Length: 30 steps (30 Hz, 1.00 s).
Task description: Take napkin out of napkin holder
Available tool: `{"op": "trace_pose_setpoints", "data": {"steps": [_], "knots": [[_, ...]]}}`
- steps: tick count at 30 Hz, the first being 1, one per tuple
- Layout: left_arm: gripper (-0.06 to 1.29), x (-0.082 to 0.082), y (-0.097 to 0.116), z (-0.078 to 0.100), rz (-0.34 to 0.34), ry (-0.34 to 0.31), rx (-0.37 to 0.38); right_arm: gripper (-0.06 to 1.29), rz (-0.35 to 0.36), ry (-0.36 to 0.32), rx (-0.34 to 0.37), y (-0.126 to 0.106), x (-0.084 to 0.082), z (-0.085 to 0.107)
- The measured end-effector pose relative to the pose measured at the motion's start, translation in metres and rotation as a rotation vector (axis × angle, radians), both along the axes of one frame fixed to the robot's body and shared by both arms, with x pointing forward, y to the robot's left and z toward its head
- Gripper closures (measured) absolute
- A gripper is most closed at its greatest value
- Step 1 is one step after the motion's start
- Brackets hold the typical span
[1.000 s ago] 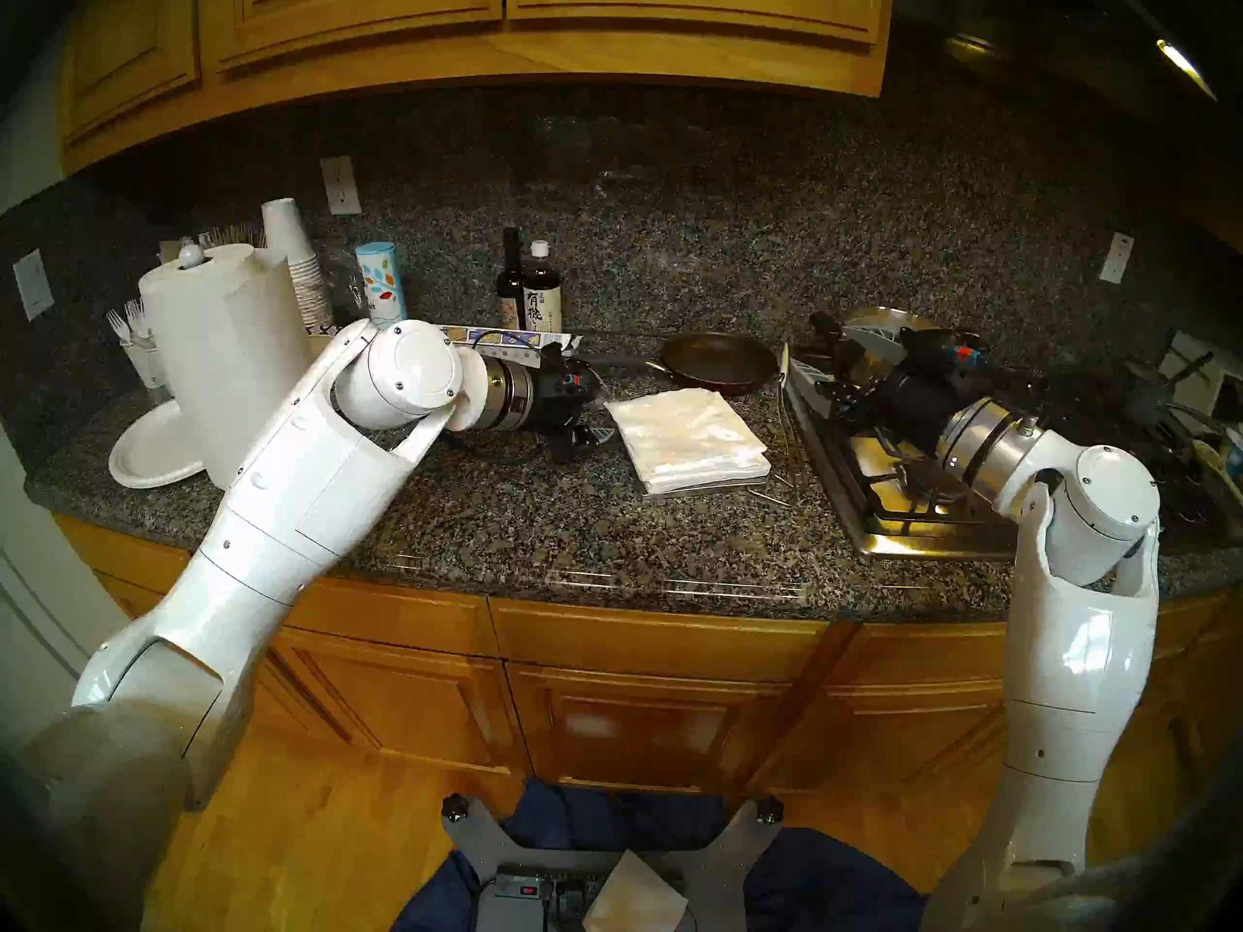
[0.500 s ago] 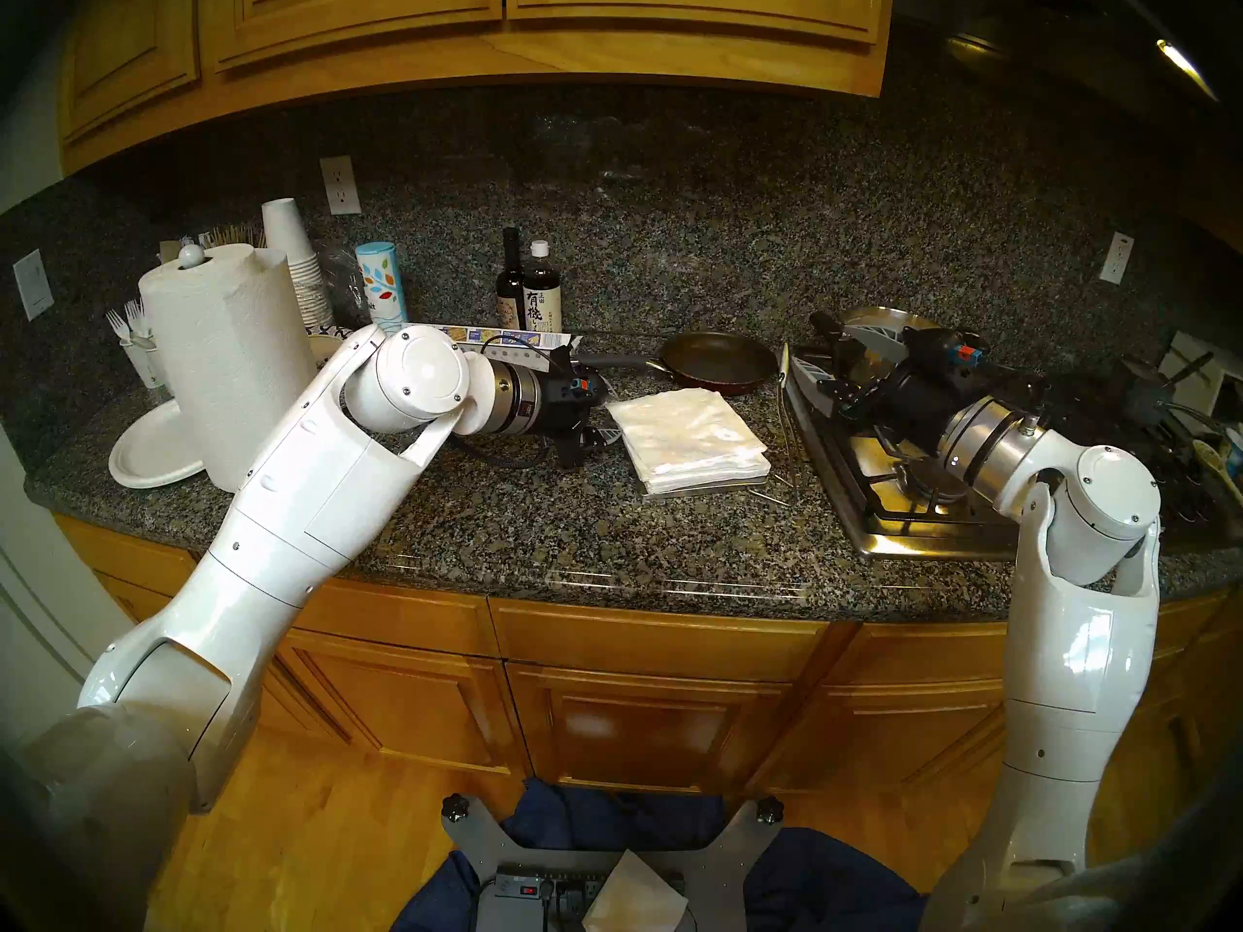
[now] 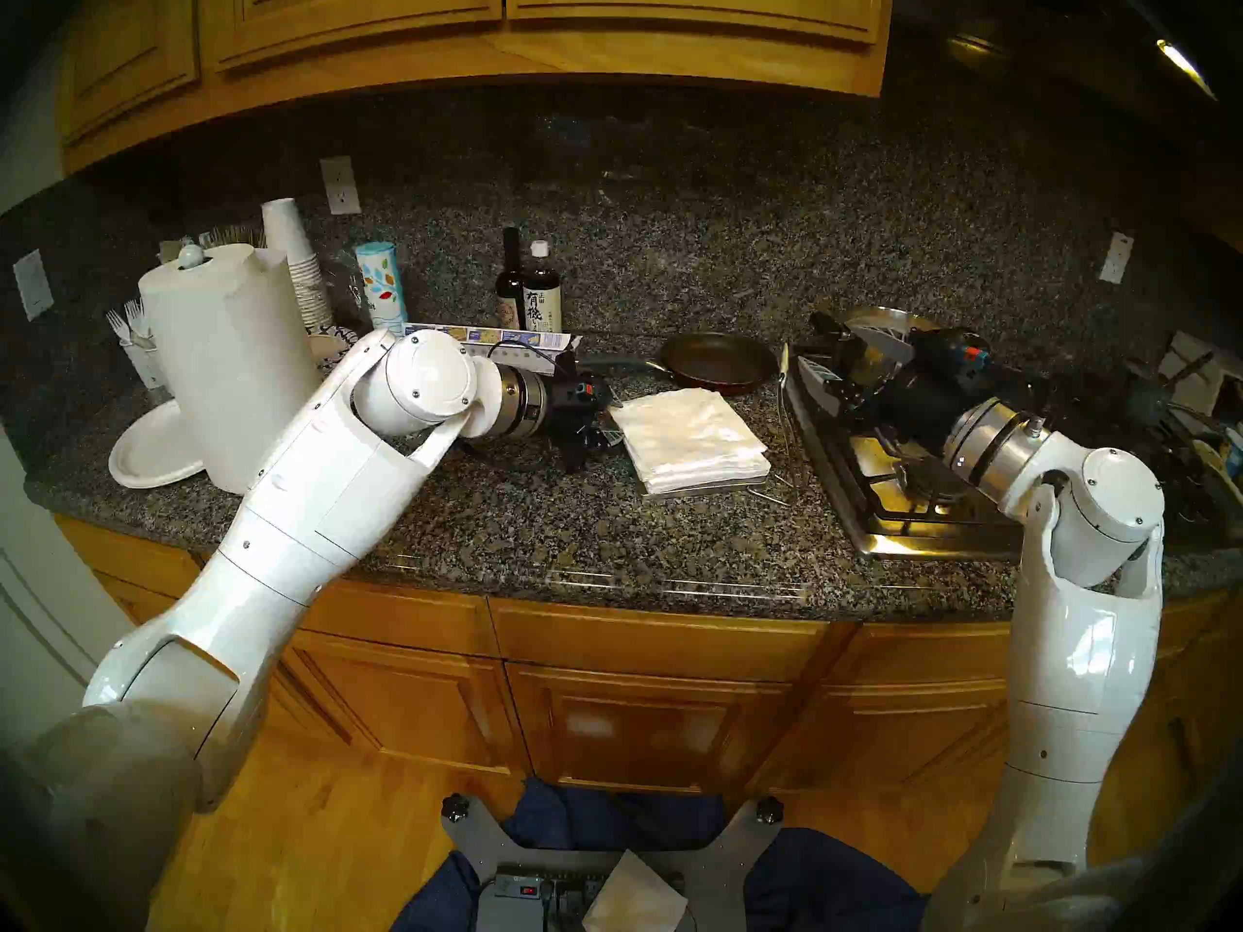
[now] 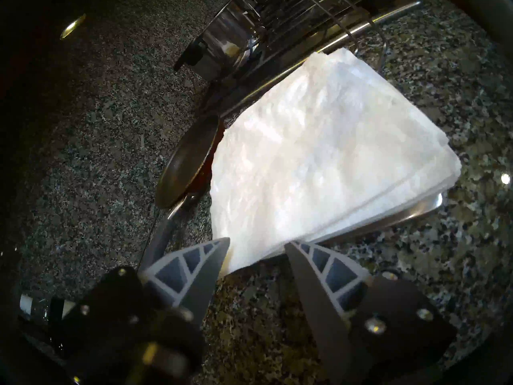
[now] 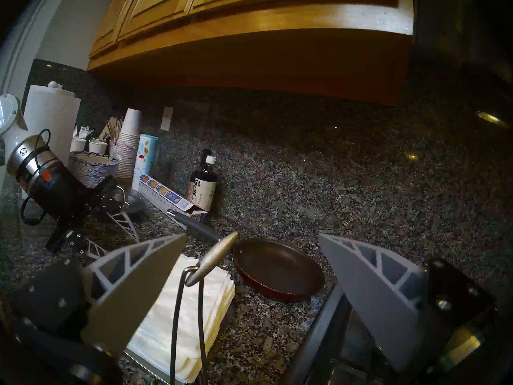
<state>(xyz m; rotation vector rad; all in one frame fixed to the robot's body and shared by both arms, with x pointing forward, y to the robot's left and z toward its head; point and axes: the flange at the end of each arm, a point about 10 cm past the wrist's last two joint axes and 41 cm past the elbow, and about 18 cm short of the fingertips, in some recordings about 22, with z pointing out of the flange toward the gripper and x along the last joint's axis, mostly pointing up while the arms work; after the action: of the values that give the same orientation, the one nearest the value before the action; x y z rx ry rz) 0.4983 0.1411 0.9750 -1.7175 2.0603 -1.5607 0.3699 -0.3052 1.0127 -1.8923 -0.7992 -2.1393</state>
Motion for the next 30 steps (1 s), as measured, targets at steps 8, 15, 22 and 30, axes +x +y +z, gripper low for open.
{"op": "trace_pose_setpoints", "data": {"steps": [8, 15, 22, 30], "knots": [[0.91, 0.001, -0.002, 0.001, -0.006, -0.007, 0.001, -0.01, -0.003, 0.002, 0.001, -0.001, 0.0, -0.001], [1.25, 0.002, -0.003, 0.001, -0.011, -0.011, 0.001, -0.01, -0.004, 0.002, 0.001, -0.001, 0.0, -0.002], [1.25, 0.002, -0.003, 0.004, -0.006, -0.022, 0.003, -0.01, -0.004, 0.002, 0.0, -0.001, 0.0, -0.002], [1.25, 0.002, 0.005, 0.014, 0.016, -0.056, 0.001, -0.01, -0.001, 0.001, 0.0, -0.001, 0.0, -0.002]]}}
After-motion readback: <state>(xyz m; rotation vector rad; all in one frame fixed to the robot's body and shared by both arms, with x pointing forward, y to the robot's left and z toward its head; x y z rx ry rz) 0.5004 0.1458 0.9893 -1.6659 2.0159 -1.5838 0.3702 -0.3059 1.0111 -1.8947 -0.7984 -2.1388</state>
